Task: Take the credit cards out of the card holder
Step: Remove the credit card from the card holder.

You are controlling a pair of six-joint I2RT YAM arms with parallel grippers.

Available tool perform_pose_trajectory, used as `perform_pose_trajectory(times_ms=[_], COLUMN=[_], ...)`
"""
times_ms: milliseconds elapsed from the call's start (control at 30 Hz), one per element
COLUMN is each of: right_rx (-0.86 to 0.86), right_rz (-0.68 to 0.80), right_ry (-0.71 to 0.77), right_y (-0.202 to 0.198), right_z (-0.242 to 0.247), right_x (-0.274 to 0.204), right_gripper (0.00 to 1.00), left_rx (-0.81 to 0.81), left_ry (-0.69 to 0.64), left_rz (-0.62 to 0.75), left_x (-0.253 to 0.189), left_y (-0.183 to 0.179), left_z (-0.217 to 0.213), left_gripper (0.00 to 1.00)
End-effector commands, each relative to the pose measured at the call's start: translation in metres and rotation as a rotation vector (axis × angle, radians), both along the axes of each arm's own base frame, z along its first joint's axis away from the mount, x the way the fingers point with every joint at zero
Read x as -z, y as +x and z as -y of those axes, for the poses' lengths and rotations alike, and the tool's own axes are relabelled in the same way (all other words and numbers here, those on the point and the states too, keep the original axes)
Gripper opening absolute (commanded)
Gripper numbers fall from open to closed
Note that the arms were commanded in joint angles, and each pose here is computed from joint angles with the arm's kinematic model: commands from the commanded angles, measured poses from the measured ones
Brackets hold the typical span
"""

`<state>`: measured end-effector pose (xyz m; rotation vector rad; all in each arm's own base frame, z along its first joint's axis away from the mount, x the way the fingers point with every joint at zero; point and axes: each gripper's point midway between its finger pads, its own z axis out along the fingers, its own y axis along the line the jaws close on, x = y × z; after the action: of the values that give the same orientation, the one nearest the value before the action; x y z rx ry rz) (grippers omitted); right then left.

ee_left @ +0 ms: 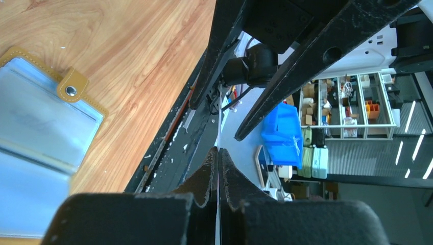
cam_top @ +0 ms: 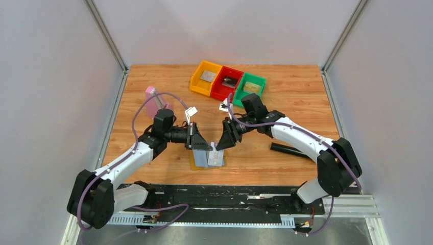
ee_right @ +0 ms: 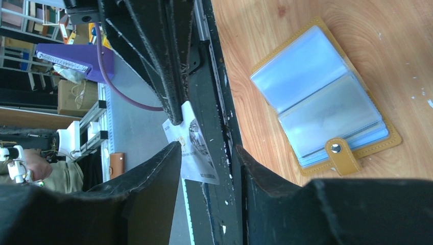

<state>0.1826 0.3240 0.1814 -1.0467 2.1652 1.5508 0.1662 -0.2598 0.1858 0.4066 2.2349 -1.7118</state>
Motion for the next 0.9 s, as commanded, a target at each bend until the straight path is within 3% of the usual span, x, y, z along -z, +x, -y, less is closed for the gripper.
perform_pose_trajectory(times_ms=[0,100,233,300,367,400,533,700,867], right_rx=[-0.053,-0.046,-0.033,-0.005,0.044,0.077,0.312,0.608,0.817], right_rz=[0.048,0.047,0.043,0.039,0.033,0.026,-0.035,-0.126,-0.208], right_ry=[0.097,0.098,0.097,0.087,0.076,0.072,0.024,0.072,0.244], right_y=[0.0,0.001,0.003,0.007,0.012,0.016,0.045,0.08,0.095], right_z=[-0.01,-0.011,-0.012,-0.013,-0.013,-0.013,-0.008,0.002,0.011], right_x=[-0.027,-0.027,-0.027,-0.027,-0.028,-0.028,-0.026,-0.039,-0.064], right_gripper=[0.41,0.35,0.16,0.07,0.0,0.0,0.0,0.0,0.0], left_rx=[0.032,0.033,0.028,0.012,-0.008,-0.021,-0.134,-0.252,-0.274], left_ry=[-0.036,-0.039,-0.031,-0.017,-0.006,-0.004,0.009,-0.027,-0.087], left_rz=[0.031,0.036,0.031,0.023,0.016,0.024,0.053,0.053,0.068], left_x=[-0.009,-0.01,-0.008,-0.006,-0.006,-0.009,-0.02,-0.027,-0.033], left_y=[-0.001,-0.001,-0.001,0.002,0.006,0.01,0.029,0.049,0.058], left_z=[0.003,0.003,0.003,0.003,0.003,0.003,-0.005,-0.019,-0.017], left_gripper=[0.0,0.0,0.0,0.06,0.2,0.29,0.46,0.56,0.61])
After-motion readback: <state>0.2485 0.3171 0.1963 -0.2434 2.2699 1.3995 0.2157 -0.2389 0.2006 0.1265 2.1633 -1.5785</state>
